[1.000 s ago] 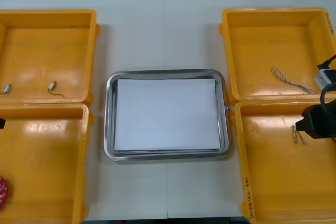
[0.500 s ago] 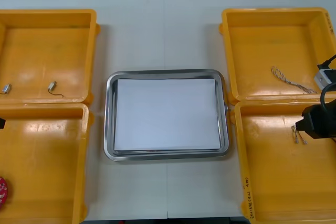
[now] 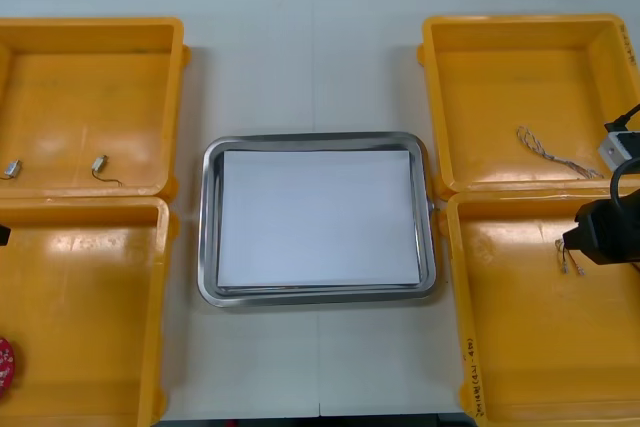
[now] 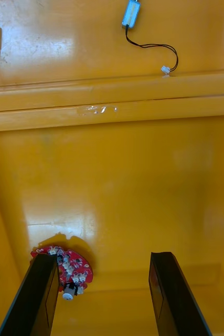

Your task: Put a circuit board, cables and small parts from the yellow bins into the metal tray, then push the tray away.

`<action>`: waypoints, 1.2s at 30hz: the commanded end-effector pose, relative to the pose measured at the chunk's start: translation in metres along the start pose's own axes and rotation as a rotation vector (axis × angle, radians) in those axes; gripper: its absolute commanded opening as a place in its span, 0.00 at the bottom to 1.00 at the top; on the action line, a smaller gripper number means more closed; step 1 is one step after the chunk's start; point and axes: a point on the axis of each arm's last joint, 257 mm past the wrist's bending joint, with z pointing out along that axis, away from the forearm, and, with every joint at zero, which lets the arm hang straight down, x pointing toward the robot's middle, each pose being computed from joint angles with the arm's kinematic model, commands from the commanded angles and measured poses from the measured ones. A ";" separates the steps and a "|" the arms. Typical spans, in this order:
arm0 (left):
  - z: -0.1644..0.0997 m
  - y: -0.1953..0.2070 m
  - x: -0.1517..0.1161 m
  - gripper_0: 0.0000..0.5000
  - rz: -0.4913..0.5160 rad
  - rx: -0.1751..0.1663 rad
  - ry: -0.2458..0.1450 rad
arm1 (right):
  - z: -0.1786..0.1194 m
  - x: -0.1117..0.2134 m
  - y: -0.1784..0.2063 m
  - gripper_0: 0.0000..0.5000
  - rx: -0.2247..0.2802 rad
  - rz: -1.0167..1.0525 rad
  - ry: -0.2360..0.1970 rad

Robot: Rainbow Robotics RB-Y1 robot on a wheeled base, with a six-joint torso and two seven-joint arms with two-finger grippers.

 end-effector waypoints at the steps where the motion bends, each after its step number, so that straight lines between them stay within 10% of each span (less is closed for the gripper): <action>1: -0.014 0.014 0.000 1.00 0.053 -0.049 -0.012 | -0.003 -0.003 -0.004 1.00 -0.003 0.075 -0.022; 36: -0.014 0.014 0.000 1.00 0.053 -0.049 -0.012 | -0.003 -0.003 -0.004 1.00 -0.003 0.075 -0.022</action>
